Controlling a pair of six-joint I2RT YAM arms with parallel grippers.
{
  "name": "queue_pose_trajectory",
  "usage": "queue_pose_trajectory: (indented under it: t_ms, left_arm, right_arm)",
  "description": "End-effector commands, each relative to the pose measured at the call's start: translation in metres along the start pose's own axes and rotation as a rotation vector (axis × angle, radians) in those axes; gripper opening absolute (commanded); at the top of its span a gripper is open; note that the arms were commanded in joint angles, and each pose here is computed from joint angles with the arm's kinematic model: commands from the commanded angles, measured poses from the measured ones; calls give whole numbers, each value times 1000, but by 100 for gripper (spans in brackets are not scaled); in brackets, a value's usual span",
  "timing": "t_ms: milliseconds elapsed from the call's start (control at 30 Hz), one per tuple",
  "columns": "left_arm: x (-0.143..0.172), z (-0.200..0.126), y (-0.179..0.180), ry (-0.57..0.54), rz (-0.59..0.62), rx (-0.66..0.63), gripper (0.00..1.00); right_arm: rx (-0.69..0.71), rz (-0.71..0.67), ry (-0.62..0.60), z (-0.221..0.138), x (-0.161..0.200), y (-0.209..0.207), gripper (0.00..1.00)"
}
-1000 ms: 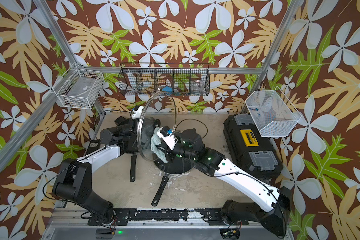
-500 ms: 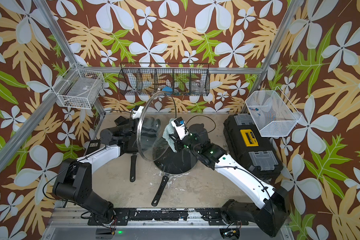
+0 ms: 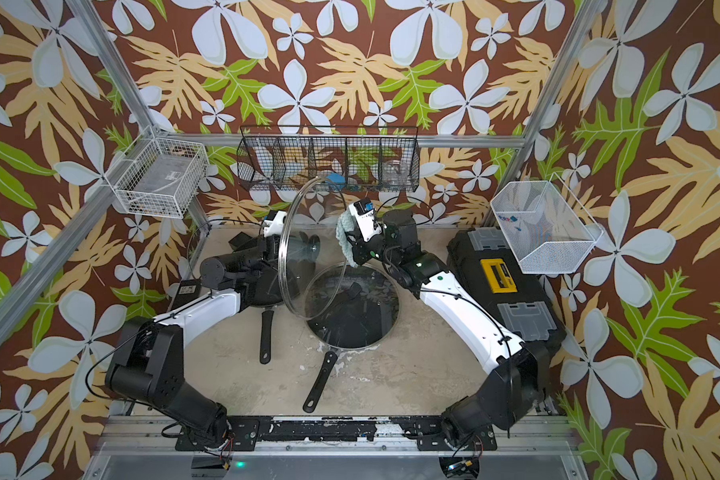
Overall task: Wipe the pot lid with a cloth
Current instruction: Wipe the pot lid.
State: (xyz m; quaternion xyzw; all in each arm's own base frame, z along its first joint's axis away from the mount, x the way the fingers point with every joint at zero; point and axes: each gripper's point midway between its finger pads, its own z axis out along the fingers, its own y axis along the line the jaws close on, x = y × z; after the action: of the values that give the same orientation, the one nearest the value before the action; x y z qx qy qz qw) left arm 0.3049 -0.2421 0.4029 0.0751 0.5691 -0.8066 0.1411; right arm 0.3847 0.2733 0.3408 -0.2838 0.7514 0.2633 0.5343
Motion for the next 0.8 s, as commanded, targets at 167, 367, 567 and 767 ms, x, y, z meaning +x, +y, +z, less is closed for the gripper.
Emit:
queue_pose_trajectory:
  t_ms: [167,367,567,767]
  left_arm:
    - [22,-2,-48,31,262,157,0]
    - [20,-2,-48,25,257,158,0]
    - [18,-3,-40,22,246,149,0]
    - [15,-4,-29,21,228,136,0]
  right_arm:
    - [-95,2,54,-28,41,48,0]
    - [-223,-39,108,-35,70,114,0]
    - [-325,-133,44,-52,43,171,0]
    - [-367,-190,-107,-74,-24,193,0]
